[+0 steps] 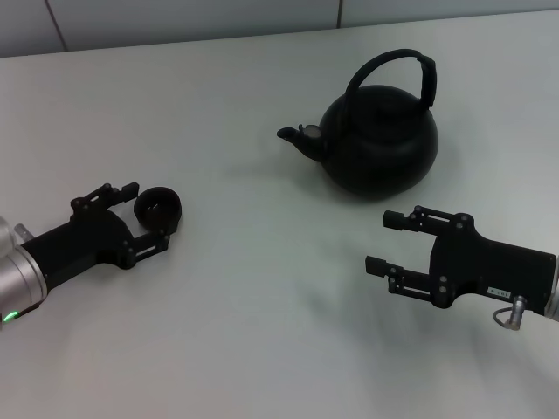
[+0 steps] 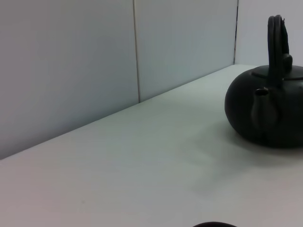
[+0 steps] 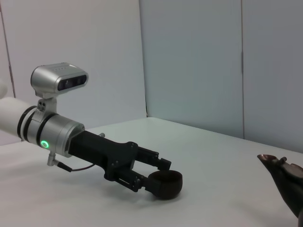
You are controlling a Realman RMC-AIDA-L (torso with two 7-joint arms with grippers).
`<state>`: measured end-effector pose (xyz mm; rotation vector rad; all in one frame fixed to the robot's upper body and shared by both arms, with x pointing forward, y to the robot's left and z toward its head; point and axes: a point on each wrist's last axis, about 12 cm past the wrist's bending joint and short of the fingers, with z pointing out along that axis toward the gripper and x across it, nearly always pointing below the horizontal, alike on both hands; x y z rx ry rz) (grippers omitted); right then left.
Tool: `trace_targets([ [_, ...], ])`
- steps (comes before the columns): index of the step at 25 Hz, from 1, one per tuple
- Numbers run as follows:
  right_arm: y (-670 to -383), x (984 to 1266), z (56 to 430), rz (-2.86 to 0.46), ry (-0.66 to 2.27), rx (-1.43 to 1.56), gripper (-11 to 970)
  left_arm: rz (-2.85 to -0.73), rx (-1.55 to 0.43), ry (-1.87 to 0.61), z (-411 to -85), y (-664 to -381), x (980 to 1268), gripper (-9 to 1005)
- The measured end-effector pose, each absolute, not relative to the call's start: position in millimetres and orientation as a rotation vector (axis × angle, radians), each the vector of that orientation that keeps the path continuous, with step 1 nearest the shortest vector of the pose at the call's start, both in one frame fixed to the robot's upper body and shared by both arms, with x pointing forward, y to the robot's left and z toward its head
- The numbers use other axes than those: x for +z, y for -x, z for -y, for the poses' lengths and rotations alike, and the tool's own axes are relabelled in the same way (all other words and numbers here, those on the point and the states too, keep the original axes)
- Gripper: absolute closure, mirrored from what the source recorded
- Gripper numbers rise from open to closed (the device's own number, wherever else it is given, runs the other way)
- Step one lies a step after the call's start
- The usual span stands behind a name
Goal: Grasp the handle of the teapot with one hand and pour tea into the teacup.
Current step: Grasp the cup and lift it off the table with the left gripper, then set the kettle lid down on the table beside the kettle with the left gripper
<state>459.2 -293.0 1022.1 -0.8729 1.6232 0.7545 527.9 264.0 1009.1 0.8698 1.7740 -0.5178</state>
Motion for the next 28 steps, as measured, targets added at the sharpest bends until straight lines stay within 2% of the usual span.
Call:
trace_targets([
  [23,-458,1022,293,-1.622,0.869,0.761,280,-1.766,-0.522,-0.915,-254,-538,1013,289],
  [28,-458,1022,292,-1.622,0.868,0.762,279,-1.717,-0.581,-1.025,-238,-538,1017,310],
])
